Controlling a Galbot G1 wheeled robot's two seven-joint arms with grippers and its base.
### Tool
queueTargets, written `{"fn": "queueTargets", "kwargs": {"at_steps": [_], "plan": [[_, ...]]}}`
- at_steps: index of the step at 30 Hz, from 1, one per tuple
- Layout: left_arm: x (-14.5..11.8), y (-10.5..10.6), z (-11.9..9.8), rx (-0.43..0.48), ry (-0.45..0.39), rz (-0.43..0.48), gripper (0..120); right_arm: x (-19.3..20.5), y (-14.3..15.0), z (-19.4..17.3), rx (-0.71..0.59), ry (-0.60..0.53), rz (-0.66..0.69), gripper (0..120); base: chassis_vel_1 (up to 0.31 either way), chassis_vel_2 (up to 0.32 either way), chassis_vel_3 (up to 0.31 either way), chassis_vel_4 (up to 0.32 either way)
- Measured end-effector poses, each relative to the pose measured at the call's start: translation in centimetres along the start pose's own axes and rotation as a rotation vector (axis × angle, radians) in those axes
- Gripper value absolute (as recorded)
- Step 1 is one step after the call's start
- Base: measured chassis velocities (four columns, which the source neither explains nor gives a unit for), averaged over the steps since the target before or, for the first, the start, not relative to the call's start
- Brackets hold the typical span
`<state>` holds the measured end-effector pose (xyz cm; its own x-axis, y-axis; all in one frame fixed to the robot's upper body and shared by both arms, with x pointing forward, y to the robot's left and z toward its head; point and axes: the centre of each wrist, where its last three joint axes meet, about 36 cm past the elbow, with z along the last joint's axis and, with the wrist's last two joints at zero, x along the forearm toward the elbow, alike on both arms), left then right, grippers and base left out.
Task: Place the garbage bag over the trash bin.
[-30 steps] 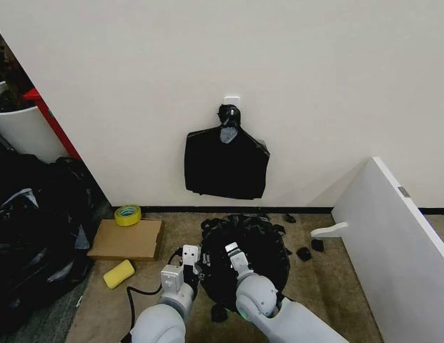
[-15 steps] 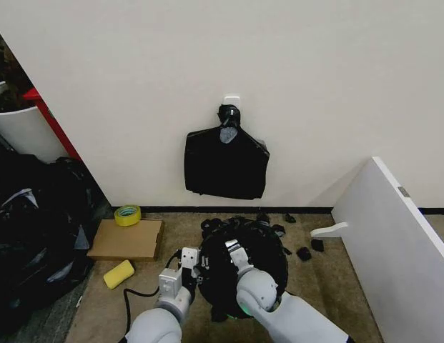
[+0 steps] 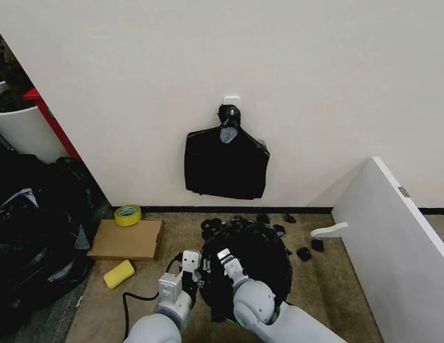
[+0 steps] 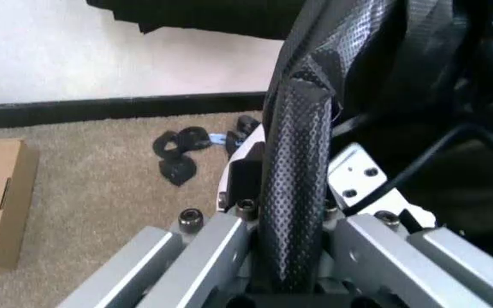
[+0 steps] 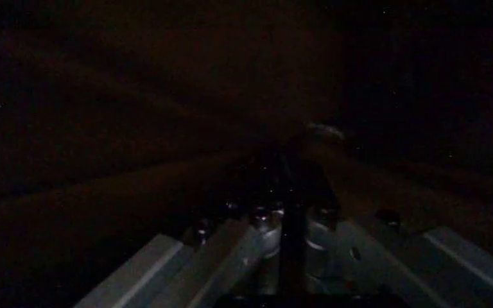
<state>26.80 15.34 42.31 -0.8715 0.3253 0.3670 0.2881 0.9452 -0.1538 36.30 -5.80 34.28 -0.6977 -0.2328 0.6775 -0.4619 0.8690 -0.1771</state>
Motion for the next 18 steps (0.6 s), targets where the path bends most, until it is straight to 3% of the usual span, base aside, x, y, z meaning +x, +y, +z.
{"fn": "queueTargets", "kwargs": {"at_steps": [13,18], "plan": [[0.4,-0.1,0.2,0.006,0.003,0.008,1,0.5,0.5,-0.2,-0.006,-0.013,-0.023,0,0.0,0.0,0.0,0.0],[-0.3,0.5,0.4,0.035,0.025,-0.016,1,2.8,-0.3,-1.0,-0.061,-0.063,-0.071,0,0.0,0.0,0.0,0.0]]}}
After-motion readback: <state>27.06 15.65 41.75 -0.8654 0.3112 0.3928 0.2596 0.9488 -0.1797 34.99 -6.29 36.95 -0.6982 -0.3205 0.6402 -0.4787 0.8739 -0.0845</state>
